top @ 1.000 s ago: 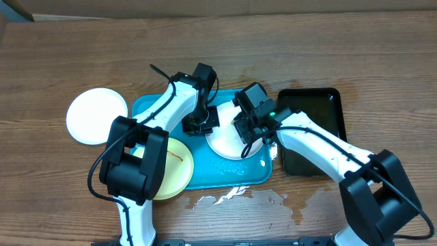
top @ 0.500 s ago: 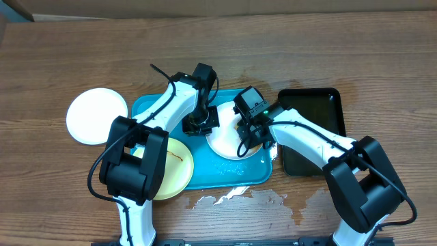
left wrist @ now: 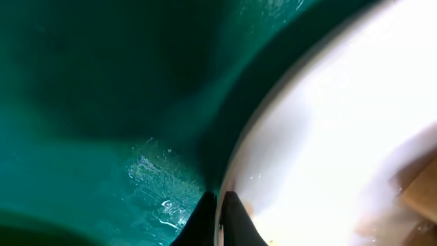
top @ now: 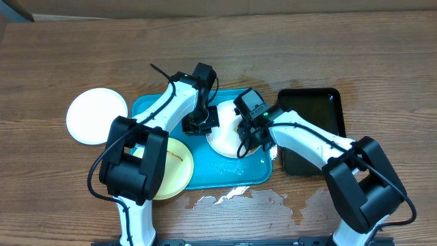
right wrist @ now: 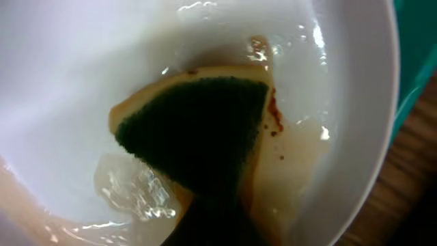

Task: Clean dirty plates on tray and stack at the side
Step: 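Scrub the white plate with the sponge while the left gripper holds it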

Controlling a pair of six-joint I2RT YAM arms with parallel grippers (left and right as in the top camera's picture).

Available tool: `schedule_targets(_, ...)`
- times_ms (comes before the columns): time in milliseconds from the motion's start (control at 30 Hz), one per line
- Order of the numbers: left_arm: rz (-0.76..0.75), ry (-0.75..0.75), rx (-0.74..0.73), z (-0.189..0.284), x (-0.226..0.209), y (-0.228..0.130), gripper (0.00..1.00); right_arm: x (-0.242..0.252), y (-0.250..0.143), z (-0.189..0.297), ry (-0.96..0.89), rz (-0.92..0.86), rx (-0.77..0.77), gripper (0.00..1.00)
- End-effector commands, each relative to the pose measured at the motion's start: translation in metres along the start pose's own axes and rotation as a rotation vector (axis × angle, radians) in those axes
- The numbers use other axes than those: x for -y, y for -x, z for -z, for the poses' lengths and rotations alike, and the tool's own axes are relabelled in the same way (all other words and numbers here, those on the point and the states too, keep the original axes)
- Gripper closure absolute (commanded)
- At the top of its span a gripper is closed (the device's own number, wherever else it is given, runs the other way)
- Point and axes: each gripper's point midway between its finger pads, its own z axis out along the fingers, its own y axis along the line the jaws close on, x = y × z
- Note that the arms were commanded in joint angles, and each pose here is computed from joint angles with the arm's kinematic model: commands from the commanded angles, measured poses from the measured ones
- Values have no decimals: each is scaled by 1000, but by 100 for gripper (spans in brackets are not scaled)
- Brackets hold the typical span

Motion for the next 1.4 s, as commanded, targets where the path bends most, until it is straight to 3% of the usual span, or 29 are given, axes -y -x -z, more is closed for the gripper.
schedule_targets(0, -14, 68, 9, -6, -11, 3, 96, 15, -10, -10, -73, -10, 9, 96)
schedule_targets(467, -121, 100, -3, -6, -18, 1, 96, 43, 7, -18, -141, -57, 118, 96)
schedule_targets(733, -121, 100, -4, -6, -18, 1, 96, 35, 8, -20, 34, -49, 108, 96)
schedule_targets(1367, -173, 105, -18, -12, -21, -3, 96, 31, 35, -16, 53, 3, 217, 96)
